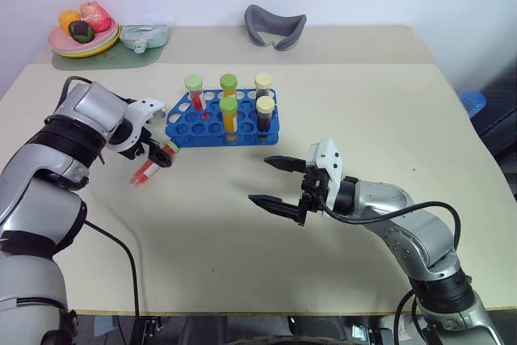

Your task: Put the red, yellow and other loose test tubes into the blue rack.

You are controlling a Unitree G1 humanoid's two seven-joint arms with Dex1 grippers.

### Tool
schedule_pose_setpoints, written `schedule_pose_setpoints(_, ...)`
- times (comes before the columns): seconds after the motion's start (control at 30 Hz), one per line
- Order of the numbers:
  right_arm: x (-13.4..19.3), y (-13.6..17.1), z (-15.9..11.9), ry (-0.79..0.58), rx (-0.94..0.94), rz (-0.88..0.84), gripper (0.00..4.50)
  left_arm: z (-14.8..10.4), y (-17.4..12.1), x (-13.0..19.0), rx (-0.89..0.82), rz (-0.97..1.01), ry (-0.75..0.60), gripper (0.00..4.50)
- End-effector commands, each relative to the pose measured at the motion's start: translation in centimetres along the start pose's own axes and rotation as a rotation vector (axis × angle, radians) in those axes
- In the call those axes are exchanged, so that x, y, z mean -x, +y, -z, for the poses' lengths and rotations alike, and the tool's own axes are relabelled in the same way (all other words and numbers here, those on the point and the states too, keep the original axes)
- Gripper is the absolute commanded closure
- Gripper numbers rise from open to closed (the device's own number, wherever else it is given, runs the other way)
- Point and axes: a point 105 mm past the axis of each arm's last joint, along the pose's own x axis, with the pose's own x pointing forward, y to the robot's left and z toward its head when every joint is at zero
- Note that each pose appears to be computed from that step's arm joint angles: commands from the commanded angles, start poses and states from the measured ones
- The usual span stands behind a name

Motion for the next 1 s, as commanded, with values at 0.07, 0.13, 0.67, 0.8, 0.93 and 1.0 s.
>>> schedule_pose_setpoints(0.07, -0.1, 0.7, -1.4, -0.044, 0.054, -0.023, 0.0, -0.1, 0.3, 0.0, -0.04, -0.005, 0.017, 0.89)
schedule_pose_setpoints(0.13, -0.1, 0.7, -1.4, -0.043, 0.055, -0.024, 0.0, -0.1, 0.4, 0.1, -0.05, -0.002, 0.021, 1.77)
schedule_pose_setpoints(0.67, -0.3, 0.9, -1.4, -0.041, 0.054, -0.042, 0.0, 0.6, 1.6, 0.8, 0.013, -0.048, 0.002, 3.75)
schedule_pose_setpoints(0.8, -0.2, 1.0, -1.4, -0.041, 0.054, -0.044, 0.0, 0.7, 2.4, 1.8, 0.064, -0.072, -0.051, 3.75)
schedule_pose_setpoints(0.93, 0.0, 1.0, -1.4, -0.041, 0.051, -0.032, 0.0, -1.8, 4.0, 5.7, 0.033, -0.156, -0.37, 3.75)
schedule_pose_setpoints(1.0, 0.2, 1.0, -1.3, -0.041, 0.046, -0.027, 0.0, -4.2, 3.9, 8.7, -0.035, -0.208, -0.649, 3.75)
